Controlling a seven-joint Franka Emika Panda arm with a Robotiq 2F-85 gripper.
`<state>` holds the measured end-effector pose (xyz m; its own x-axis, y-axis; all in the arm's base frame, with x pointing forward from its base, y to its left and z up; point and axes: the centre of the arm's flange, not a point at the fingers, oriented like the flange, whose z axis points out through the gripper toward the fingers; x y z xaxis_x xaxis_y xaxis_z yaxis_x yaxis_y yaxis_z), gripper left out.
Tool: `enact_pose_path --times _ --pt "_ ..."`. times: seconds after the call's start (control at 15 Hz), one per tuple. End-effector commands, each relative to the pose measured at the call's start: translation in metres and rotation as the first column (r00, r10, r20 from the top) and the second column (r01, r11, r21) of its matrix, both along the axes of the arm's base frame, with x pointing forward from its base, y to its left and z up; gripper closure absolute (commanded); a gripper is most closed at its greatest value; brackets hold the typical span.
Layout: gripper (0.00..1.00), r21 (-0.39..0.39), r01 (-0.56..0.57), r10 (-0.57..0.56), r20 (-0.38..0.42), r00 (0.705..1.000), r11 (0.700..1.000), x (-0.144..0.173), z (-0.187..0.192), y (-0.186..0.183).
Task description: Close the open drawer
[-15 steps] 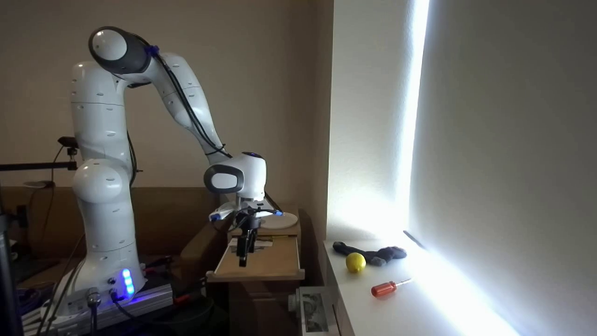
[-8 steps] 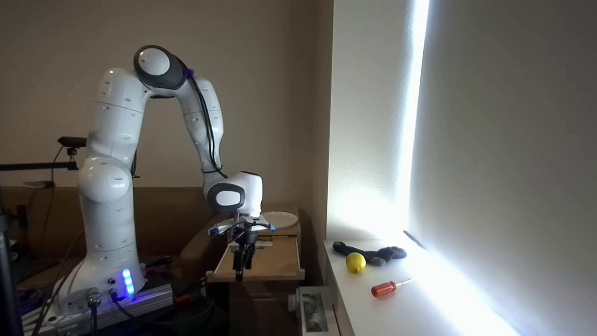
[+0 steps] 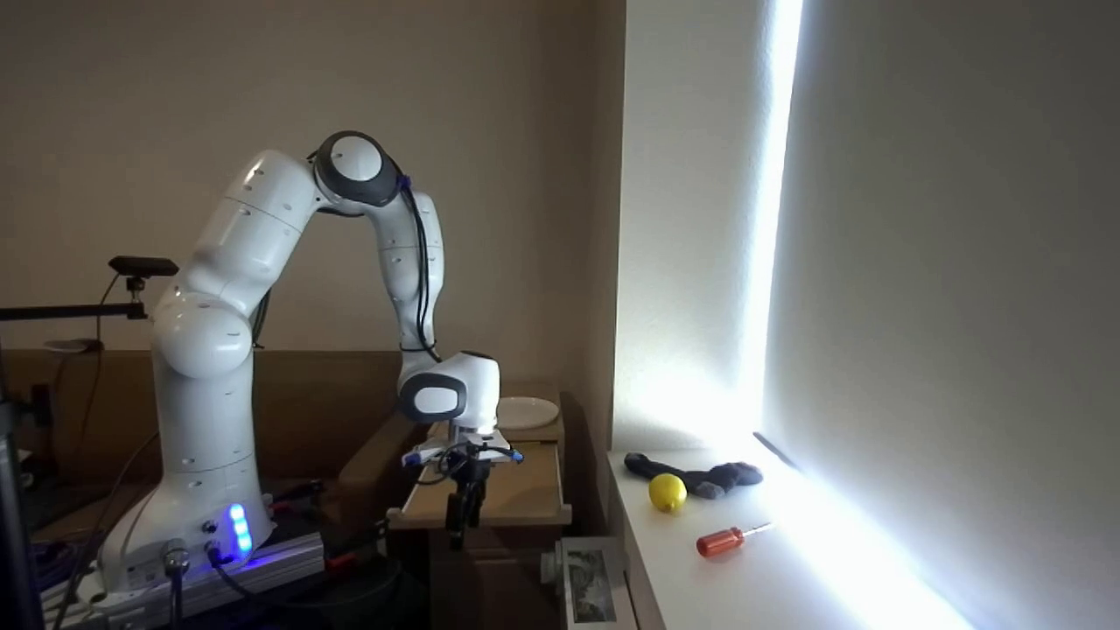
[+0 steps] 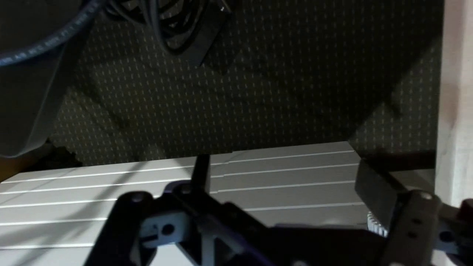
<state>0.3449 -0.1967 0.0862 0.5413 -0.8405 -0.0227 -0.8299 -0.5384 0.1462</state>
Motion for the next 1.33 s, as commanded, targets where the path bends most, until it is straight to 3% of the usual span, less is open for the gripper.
enact_pose_path --times 0.0,0.07,0.33,0.53,0.8,1.0,1.27 --pt "0.0 0.008 0.001 -0.001 0.006 1.0 1.0 0.002 -0.001 0.0" --pt "0.0 0.01 0.003 -0.003 0.01 1.0 1.0 0.002 0.0 -0.002" --pt "0.0 -0.128 0.087 -0.092 -0.032 0.995 0.988 0.015 -0.035 -0.006" --pt "0.0 -0.128 0.126 -0.128 -0.008 0.992 0.984 0.029 -0.053 0.008" --pt "0.0 -0.032 0.149 -0.148 0.023 0.989 0.988 0.054 -0.066 0.03" --pt "0.0 0.087 0.205 -0.207 0.014 0.978 0.975 0.073 -0.066 0.035" --pt "0.0 0.257 0.173 -0.174 -0.019 0.985 0.951 0.091 -0.068 0.044"
